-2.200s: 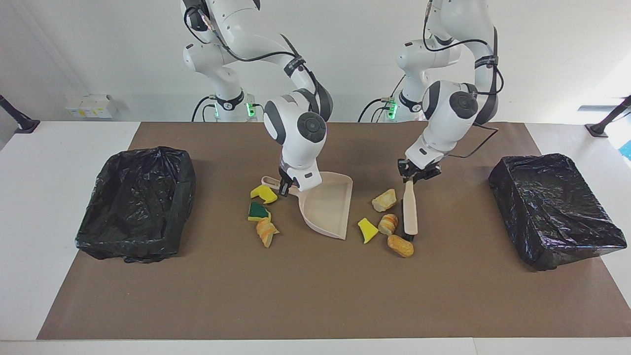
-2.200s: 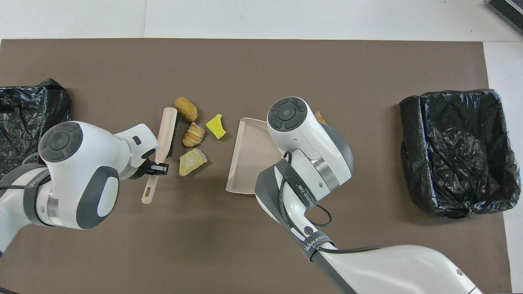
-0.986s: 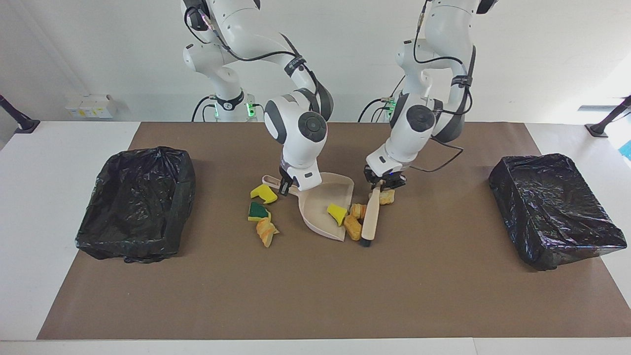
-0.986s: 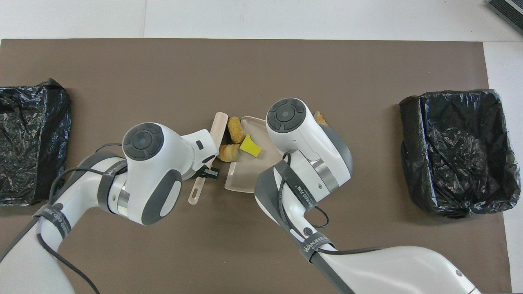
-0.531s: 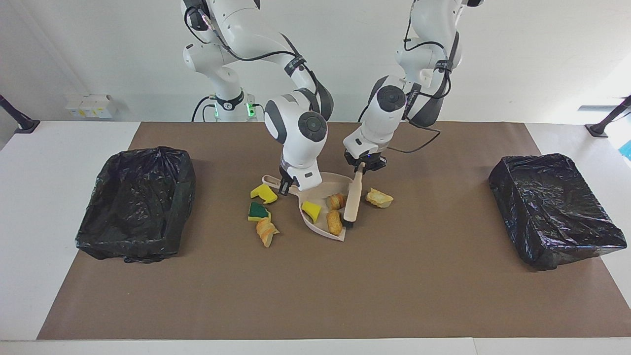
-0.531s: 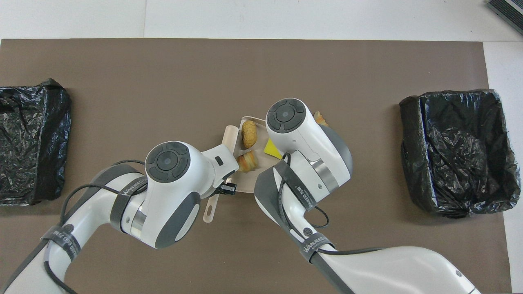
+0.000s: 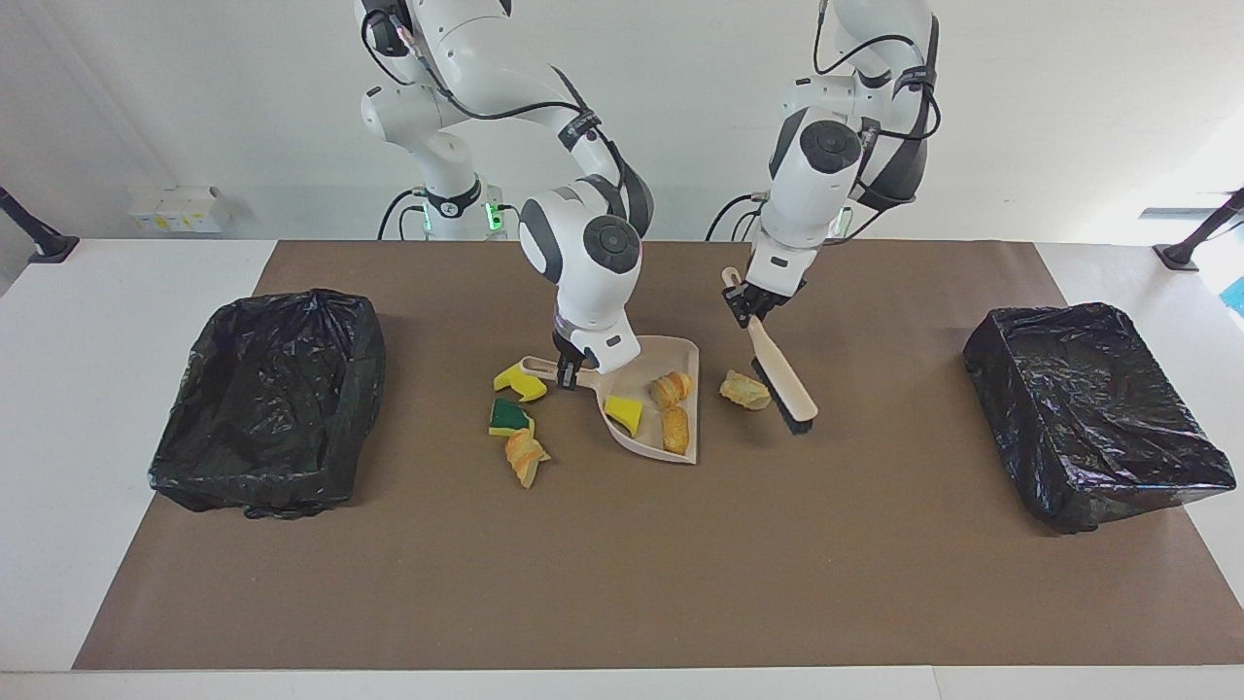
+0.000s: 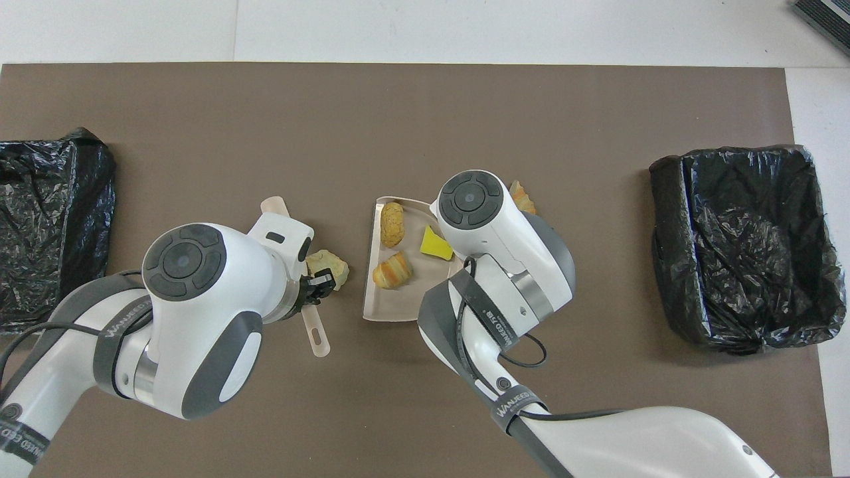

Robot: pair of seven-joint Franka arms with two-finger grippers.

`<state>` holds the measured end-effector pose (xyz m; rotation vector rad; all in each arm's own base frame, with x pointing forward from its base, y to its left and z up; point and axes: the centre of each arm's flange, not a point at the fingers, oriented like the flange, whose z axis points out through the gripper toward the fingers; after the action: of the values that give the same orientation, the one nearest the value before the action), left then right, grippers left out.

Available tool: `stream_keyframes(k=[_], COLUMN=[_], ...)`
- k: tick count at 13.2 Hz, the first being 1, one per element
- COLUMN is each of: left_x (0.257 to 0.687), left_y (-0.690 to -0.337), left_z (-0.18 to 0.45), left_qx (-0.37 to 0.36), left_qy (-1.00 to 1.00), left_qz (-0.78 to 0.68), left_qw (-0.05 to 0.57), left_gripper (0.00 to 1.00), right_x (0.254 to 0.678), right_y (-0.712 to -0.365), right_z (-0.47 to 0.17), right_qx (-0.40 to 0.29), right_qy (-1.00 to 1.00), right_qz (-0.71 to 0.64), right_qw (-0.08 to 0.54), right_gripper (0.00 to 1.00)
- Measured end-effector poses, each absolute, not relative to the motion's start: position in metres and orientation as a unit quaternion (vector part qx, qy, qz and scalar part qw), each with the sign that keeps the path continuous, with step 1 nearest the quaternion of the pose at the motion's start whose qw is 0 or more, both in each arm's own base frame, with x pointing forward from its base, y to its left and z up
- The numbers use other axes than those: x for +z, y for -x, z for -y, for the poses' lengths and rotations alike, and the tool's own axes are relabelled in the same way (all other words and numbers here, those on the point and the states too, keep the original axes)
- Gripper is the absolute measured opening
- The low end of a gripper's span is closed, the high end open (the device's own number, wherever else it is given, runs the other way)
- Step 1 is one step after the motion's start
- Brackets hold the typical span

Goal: Sweep and dump trash in bin
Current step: 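Brush the trash into the dustpan held by the right gripper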

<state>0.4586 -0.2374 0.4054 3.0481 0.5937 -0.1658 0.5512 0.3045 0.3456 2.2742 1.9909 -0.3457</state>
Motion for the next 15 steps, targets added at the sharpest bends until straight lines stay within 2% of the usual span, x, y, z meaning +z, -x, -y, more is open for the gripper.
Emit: stream_keyframes(k=[4, 10, 15], left_x=[0.353, 0.353, 0.360], left_y=[-0.435, -0.427, -0.383], left_z=[0.225, 0.244, 0.324], left_qx=[-0.069, -0.063, -0.041], left_qy=[-0.986, -0.996, -0.997], left_qz=[-0.152, -0.064, 0.013], left_qw=[0.003, 0.019, 0.059], left_gripper=[0.26, 0.26, 0.26], right_x=[0.344, 0.349, 0.348], right_y=[-0.543, -0.517, -0.515], right_z=[-0.306, -0.323, -0.322], right_qx=[-0.117, -0.159, -0.166], right_qy=[-0.744, -0.756, -0.756], right_qz=[-0.656, -0.633, -0.630], right_qw=[0.049, 0.055, 0.055], right_gripper=[0.32, 0.32, 0.32])
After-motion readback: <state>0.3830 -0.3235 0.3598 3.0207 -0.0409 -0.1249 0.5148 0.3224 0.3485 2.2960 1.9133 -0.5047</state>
